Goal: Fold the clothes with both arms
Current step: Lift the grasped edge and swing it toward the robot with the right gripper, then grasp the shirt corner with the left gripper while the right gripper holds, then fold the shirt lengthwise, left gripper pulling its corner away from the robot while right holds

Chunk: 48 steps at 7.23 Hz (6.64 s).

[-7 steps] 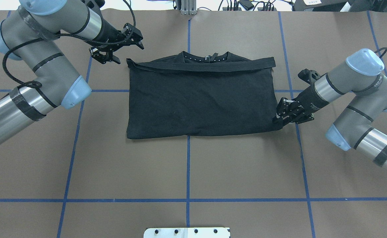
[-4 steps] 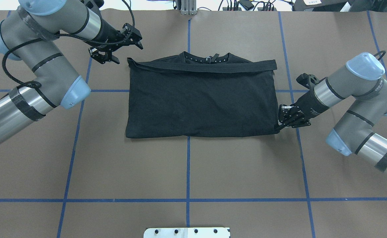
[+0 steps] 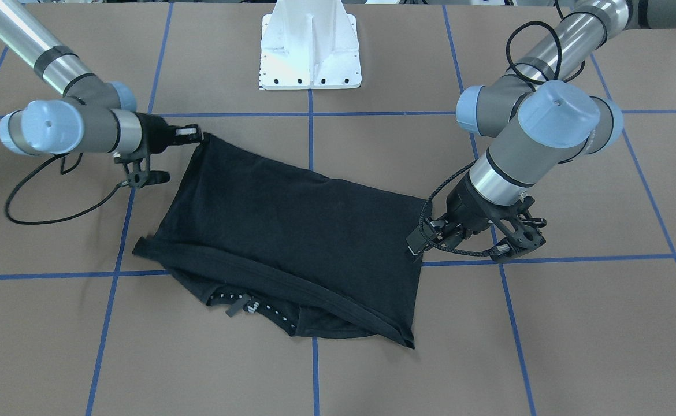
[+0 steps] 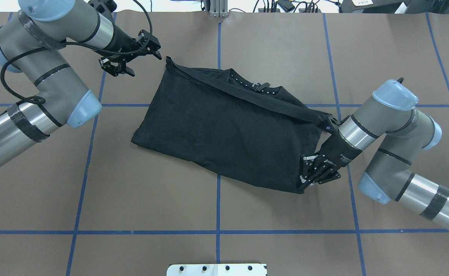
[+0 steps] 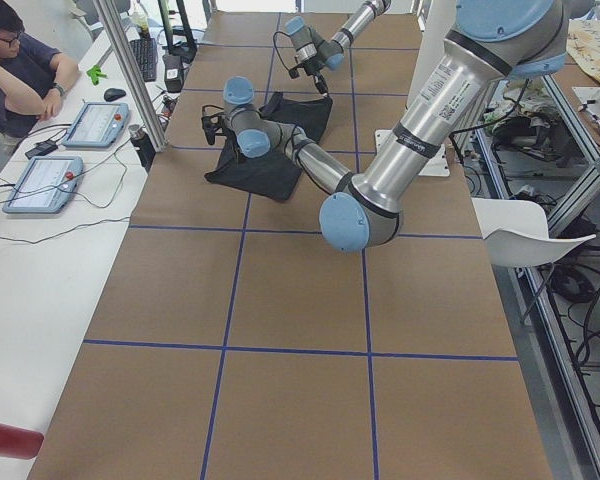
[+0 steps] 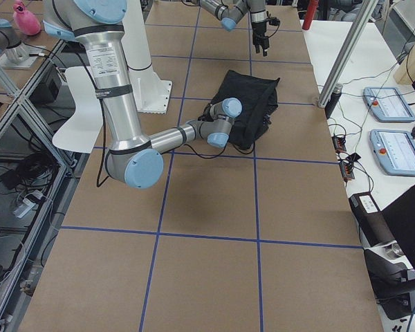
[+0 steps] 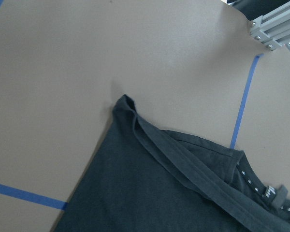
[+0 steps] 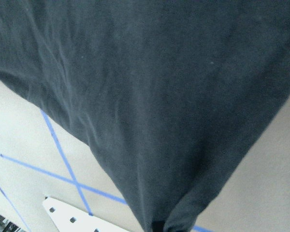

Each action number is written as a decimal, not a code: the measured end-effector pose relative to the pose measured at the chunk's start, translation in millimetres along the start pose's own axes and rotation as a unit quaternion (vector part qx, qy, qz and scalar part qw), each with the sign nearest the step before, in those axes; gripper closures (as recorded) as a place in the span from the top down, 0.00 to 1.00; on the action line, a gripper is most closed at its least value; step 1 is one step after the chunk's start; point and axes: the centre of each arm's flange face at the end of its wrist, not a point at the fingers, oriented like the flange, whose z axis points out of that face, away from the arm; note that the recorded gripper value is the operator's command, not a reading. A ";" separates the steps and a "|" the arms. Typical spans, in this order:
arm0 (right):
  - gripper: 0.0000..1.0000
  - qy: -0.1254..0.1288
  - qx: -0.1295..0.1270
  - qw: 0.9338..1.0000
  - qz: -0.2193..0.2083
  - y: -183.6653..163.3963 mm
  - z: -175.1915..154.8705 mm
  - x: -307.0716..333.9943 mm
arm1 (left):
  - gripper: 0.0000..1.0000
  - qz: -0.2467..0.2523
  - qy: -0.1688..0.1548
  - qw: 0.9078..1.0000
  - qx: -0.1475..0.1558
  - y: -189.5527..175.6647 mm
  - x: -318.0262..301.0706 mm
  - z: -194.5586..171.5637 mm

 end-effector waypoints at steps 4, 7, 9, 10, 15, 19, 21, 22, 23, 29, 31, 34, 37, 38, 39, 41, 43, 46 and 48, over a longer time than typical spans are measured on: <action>0.99 0.009 -0.109 0.994 0.025 74.8 95.7 -63.0 | 1.00 -0.001 -0.002 1.000 -0.001 0.5 -4.0 1.6; 1.00 -0.002 -0.102 0.994 0.026 86.8 87.6 -82.0 | 1.00 0.002 -0.001 1.000 -0.005 4.8 -2.3 3.3; 1.00 -0.030 -0.035 0.999 0.013 63.2 42.9 -102.5 | 1.00 0.009 0.003 1.000 -0.011 19.1 -7.8 -0.1; 1.00 -0.042 -0.001 0.999 0.009 50.8 19.2 -110.4 | 1.00 0.012 -0.002 1.000 -0.019 32.5 -22.7 4.1; 1.00 -0.077 0.122 0.989 0.007 15.6 -52.5 -123.1 | 1.00 0.019 -0.066 0.997 -0.025 98.7 -99.5 69.0; 1.00 -0.081 0.141 0.987 0.008 10.4 -59.2 -123.9 | 0.86 0.027 -0.079 0.996 -0.043 126.3 -110.5 87.2; 1.00 -0.082 0.143 0.986 0.009 9.6 -61.1 -123.7 | 0.77 0.029 -0.082 0.995 -0.044 132.3 -111.1 91.7; 1.00 -0.082 0.144 0.986 0.009 9.3 -62.1 -123.6 | 0.77 0.029 -0.083 0.995 -0.043 132.6 -112.2 92.6; 1.00 -0.082 0.145 0.986 0.009 9.1 -62.8 -123.6 | 0.77 0.029 -0.084 0.995 -0.043 132.5 -113.5 93.3; 1.00 -0.082 0.147 0.986 0.009 8.2 -64.3 -123.5 | 0.29 0.029 -0.086 0.995 -0.044 132.9 -114.2 95.9; 1.00 -0.083 0.147 0.986 0.009 8.0 -64.5 -123.6 | 0.00 0.030 -0.084 0.995 -0.046 133.7 -111.5 94.8; 1.00 -0.082 0.147 0.986 0.010 7.6 -64.3 -122.8 | 0.00 0.029 -0.081 0.995 -0.047 133.9 -110.3 91.1; 1.00 -0.082 0.148 0.986 0.011 6.7 -64.6 -122.1 | 0.00 0.020 -0.091 0.995 -0.039 123.2 -110.4 83.0; 1.00 -0.082 0.149 0.985 0.011 6.4 -65.5 -121.9 | 0.00 0.012 -0.095 0.995 -0.029 108.5 -111.9 77.0; 1.00 -0.083 0.152 0.985 0.011 6.0 -66.7 -121.8 | 0.00 0.005 -0.098 0.995 -0.017 91.3 -113.9 70.8; 1.00 -0.084 0.157 0.984 0.012 4.9 -69.9 -121.4 | 0.00 -0.010 -0.102 0.995 0.006 55.2 -110.0 67.6; 1.00 -0.085 0.164 0.983 0.012 3.6 -73.3 -121.5 | 0.00 -0.020 -0.105 0.994 0.024 21.3 -70.1 86.6; 1.00 -0.088 0.174 0.981 0.014 1.5 -83.9 -119.5 | 0.00 -0.022 -0.091 0.995 0.042 -12.0 2.0 105.6; 1.00 -0.089 0.179 0.980 0.015 0.1 -89.1 -117.4 | 0.00 -0.010 -0.061 0.996 0.069 -28.2 28.5 106.3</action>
